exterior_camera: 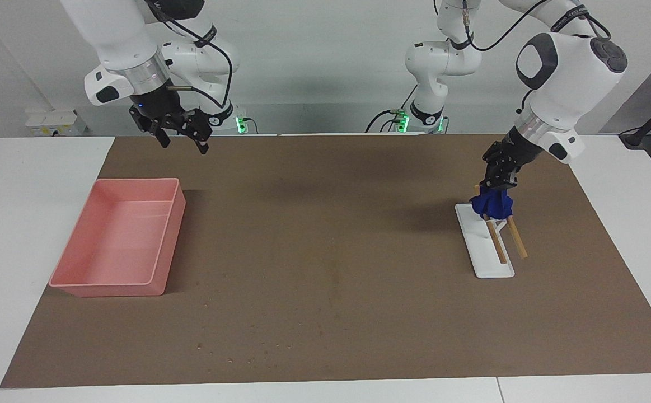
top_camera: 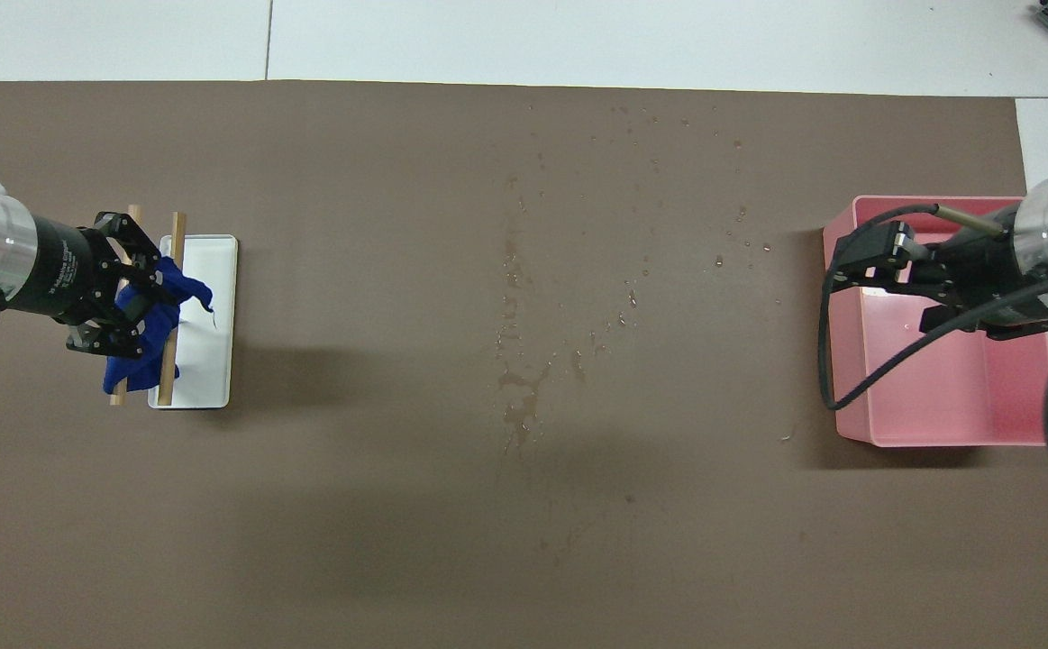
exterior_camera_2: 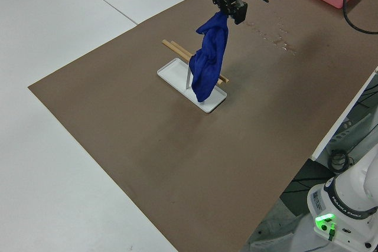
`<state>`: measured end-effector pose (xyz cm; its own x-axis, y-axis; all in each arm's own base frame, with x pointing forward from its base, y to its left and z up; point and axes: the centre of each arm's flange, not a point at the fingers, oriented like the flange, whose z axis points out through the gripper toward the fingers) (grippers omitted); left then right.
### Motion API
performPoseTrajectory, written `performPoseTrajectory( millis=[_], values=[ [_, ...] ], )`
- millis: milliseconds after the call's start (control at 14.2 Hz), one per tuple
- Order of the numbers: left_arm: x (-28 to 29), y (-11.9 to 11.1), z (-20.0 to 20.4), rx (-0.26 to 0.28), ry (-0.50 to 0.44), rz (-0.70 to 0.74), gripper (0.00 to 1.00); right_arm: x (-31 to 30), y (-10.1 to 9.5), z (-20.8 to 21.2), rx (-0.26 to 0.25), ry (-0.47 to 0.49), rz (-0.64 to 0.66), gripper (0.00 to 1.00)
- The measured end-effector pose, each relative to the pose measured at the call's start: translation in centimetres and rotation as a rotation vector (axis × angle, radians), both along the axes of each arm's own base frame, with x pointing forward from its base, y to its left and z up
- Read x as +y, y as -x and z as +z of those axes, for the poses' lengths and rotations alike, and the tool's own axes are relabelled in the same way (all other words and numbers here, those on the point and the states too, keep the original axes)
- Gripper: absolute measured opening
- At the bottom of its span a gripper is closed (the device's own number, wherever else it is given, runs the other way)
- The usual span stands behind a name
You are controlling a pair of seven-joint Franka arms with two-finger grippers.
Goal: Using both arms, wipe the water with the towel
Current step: 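Grasp the blue cloth with the left gripper and lift it off the tray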
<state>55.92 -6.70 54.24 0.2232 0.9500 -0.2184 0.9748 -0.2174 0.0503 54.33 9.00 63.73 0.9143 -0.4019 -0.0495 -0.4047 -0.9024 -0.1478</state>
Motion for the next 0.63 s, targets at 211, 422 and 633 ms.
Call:
performPoseTrajectory(
  millis=[211, 422, 633],
  values=[
    [-4.0, 0.4, 2.9, -0.003, 0.021, 0.051, 0.0, 2.7, 0.0, 0.8, -0.003, -0.088, -0.138, 1.0],
    [-8.1, 1.2, 6.1, -0.008, 0.042, 0.1, 0.0, 5.1, 0.3, 1.3, 0.001, -0.126, -0.216, 1.0],
    [-10.4, 1.8, 7.5, -0.006, 0.066, 0.145, 0.0, 5.8, 0.3, 1.6, 0.01, -0.169, -0.266, 1.0]
  ],
)
